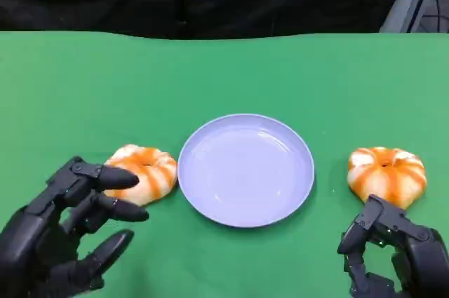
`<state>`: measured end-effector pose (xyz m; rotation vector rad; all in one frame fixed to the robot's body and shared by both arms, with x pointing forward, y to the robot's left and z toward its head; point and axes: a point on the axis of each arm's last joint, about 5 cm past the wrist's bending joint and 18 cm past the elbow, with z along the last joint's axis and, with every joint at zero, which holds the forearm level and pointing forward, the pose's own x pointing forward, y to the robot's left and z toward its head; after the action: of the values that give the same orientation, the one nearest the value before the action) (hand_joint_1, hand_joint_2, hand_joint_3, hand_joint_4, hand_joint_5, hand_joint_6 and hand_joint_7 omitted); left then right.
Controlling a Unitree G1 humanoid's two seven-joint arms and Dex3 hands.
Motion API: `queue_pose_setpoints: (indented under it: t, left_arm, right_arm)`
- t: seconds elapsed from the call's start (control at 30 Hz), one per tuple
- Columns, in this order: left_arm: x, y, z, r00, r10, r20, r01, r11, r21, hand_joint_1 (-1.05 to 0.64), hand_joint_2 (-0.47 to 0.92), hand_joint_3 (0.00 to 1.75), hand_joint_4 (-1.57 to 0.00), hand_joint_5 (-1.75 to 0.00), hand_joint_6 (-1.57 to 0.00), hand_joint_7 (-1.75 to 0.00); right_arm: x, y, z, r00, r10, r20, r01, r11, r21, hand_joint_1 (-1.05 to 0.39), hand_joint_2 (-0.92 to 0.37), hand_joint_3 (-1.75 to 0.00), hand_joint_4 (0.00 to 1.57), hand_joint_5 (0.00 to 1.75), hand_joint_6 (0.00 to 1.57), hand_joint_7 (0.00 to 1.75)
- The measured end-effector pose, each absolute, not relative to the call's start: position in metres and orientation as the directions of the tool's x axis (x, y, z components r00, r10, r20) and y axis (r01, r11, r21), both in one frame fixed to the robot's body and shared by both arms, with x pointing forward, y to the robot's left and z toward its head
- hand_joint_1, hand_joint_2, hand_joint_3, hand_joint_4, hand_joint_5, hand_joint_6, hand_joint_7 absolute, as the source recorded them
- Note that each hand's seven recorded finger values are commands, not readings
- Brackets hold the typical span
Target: Grasp the bread from the table and place it into the plate.
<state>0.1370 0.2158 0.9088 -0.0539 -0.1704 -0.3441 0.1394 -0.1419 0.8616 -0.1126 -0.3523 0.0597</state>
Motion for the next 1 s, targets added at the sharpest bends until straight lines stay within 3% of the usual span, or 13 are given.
queue_pose_setpoints:
  t: [0.1,0.27,0.37,0.57,1.0]
  left_arm:
    - [0.138,0.218,0.918,0.92,-0.33,0.211,0.277,0.93,0.242,-0.73,0.92,0.29,0.0,-1.15,-0.05,-0.98]
    - [0.139,0.216,0.922,0.907,-0.339,0.25,0.251,0.912,0.326,-0.72,0.92,0.25,0.0,-1.13,-0.07,-0.93]
    - [0.141,0.216,0.925,0.906,-0.35,0.237,0.227,0.876,0.426,-0.71,0.91,0.05,-0.12,-0.99,-0.3,-0.6]
    - [0.146,0.212,0.938,0.891,-0.386,0.239,0.167,0.769,0.617,-0.71,0.85,0.0,-0.19,-0.87,-0.45,-0.37]
    - [0.148,0.211,0.941,0.887,-0.388,0.252,0.142,0.747,0.65,-0.71,0.85,0.0,-0.21,-0.83,-0.5,-0.29]
  right_arm:
    - [0.139,-0.142,0.862,0.937,0.078,0.341,-0.039,0.992,-0.121,-0.11,-0.55,-1.13,0.83,1.75,0.71,1.61]
    - [0.139,-0.142,0.862,0.937,0.079,0.341,-0.039,0.992,-0.121,-0.11,-0.55,-1.14,0.83,1.75,0.71,1.61]
    - [0.139,-0.143,0.862,0.937,0.082,0.34,-0.042,0.991,-0.124,-0.14,-0.55,-1.13,0.83,1.75,0.71,1.61]
    - [0.139,-0.147,0.861,0.939,0.084,0.334,-0.041,0.99,-0.133,-0.11,-0.56,-1.11,0.83,1.75,0.71,1.6]
    - [0.14,-0.147,0.861,0.939,0.087,0.334,-0.044,0.99,-0.135,-0.11,-0.57,-1.1,0.83,1.75,0.71,1.6]
